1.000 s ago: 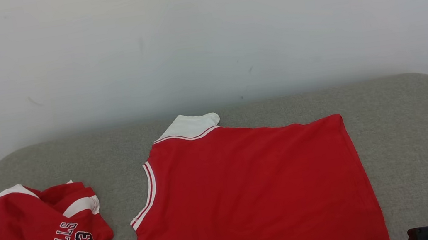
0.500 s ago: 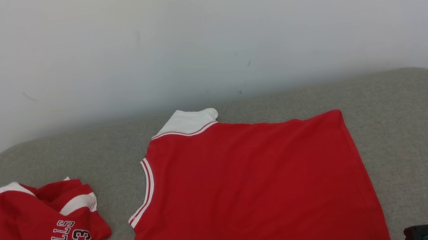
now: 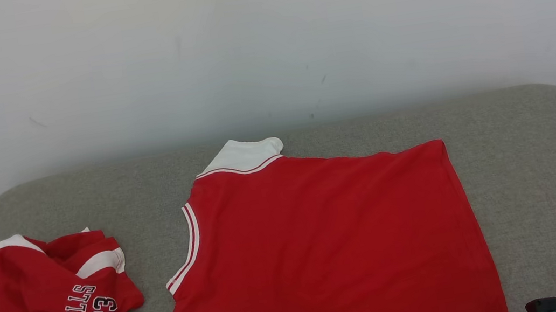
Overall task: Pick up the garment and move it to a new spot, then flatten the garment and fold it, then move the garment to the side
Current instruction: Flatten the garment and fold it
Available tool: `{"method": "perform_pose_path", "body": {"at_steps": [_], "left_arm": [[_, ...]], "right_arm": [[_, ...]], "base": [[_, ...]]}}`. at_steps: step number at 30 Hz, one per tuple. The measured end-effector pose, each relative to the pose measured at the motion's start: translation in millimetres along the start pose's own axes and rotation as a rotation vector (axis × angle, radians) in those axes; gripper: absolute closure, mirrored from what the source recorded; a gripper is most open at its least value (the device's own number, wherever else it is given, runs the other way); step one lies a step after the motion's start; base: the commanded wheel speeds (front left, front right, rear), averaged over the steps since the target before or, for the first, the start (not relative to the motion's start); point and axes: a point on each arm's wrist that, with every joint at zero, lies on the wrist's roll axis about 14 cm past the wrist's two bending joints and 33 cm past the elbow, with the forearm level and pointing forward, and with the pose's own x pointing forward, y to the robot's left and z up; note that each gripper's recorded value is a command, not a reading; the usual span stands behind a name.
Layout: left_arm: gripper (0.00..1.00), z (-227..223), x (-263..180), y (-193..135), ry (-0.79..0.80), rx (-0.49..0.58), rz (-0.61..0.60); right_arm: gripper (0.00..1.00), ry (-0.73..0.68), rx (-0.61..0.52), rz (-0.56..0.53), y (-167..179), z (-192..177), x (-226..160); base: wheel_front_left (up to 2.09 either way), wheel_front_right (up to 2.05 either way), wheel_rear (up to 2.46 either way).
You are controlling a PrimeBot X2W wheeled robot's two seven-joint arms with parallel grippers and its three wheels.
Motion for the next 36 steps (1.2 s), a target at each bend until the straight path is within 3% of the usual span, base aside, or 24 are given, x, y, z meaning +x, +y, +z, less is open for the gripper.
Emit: {"method": "perform_pose_path", "body": {"at_steps": [8, 9, 11, 12, 13, 14, 27, 36], "left_arm": [[0.60, 0.8, 1.7, 1.3, -0.001, 0.000, -0.001], [0.62, 0.6, 1.8, 1.4, 0.000, 0.000, -0.002], [0.97, -0.3, 2.0, 0.3, 0.003, 0.002, -0.009], [0.97, -0.8, 2.2, 0.6, 0.004, 0.002, -0.008], [1.00, -0.8, 2.3, 0.6, 0.002, 0.002, -0.008], [1.00, -1.2, 2.5, -0.1, 0.004, 0.000, -0.011], [1.00, 8.3, 2.4, -0.1, -0.046, -0.037, -0.024], [1.00, 61.4, -11.6, -4.0, -0.266, -0.097, -0.051]], "right_arm": [[0.00, 0.002, 0.002, -0.002, 0.9, 3.7, 4.3], [0.06, 0.003, 0.003, -0.002, 1.0, 3.6, 4.4], [0.62, 0.006, 0.003, -0.002, 1.3, 2.4, 4.6], [0.62, 0.007, 0.005, -0.003, 1.4, 2.2, 4.7], [0.73, 0.009, 0.006, -0.003, 1.5, 1.9, 4.7], [0.97, 0.013, 0.006, -0.004, 1.3, 1.0, 4.8], [1.00, 0.015, 0.016, -0.011, -1.2, 0.3, 4.6], [1.00, -0.108, 0.082, 0.024, 4.0, 32.8, 0.1]], "base": [[0.00, 0.00, 0.00], [0.00, 0.00, 0.00], [0.00, 0.00, 0.00], [0.00, 0.00, 0.00], [0.00, 0.00, 0.00], [0.00, 0.00, 0.00], [0.00, 0.00, 0.00], [0.00, 0.00, 0.00]]}}
